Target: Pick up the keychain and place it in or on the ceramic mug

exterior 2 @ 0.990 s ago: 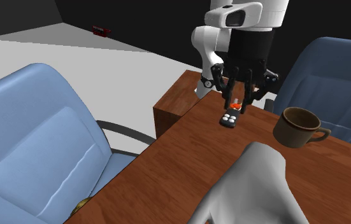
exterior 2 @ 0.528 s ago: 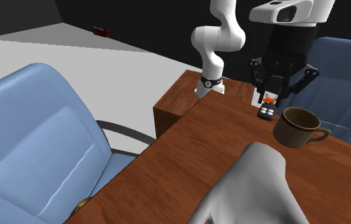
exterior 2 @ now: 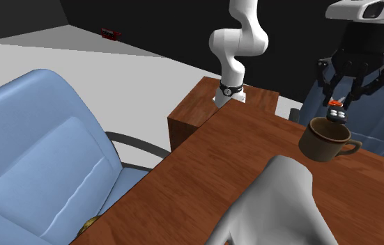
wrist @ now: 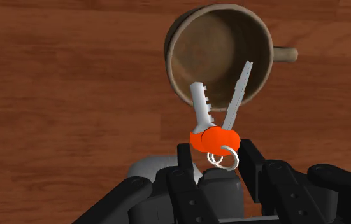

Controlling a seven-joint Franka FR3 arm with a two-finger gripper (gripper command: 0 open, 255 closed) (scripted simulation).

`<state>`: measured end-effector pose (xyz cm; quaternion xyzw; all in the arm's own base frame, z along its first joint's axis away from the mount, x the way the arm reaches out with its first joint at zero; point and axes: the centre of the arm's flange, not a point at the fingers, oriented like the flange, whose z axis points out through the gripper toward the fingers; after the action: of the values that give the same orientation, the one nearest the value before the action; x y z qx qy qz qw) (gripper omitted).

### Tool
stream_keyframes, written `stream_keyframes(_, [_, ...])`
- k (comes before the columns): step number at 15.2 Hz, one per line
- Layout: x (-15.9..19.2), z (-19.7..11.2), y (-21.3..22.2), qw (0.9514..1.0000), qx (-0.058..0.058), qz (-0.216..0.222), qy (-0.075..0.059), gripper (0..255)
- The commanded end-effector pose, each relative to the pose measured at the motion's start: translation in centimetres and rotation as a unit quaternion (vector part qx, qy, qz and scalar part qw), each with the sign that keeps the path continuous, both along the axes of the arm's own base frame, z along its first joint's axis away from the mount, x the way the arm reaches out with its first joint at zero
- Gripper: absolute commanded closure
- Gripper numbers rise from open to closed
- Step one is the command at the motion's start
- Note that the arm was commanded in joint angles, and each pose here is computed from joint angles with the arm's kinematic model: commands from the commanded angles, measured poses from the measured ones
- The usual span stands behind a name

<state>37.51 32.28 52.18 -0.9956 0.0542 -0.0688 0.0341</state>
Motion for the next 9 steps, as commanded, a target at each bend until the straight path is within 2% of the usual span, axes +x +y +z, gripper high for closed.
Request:
stream_keyframes(1, [-1.8, 0.0, 1.9, 1.0000, 0.000, -0.001, 0.000, 255])
stream_keyframes(4, [-4.0, 0.1, 4.7, 1.0000, 0.000, -0.001, 0.000, 255])
stream_keyframes(9, [-4.0, -2.5, 4.7, 1.0000, 0.000, -0.001, 0.000, 255])
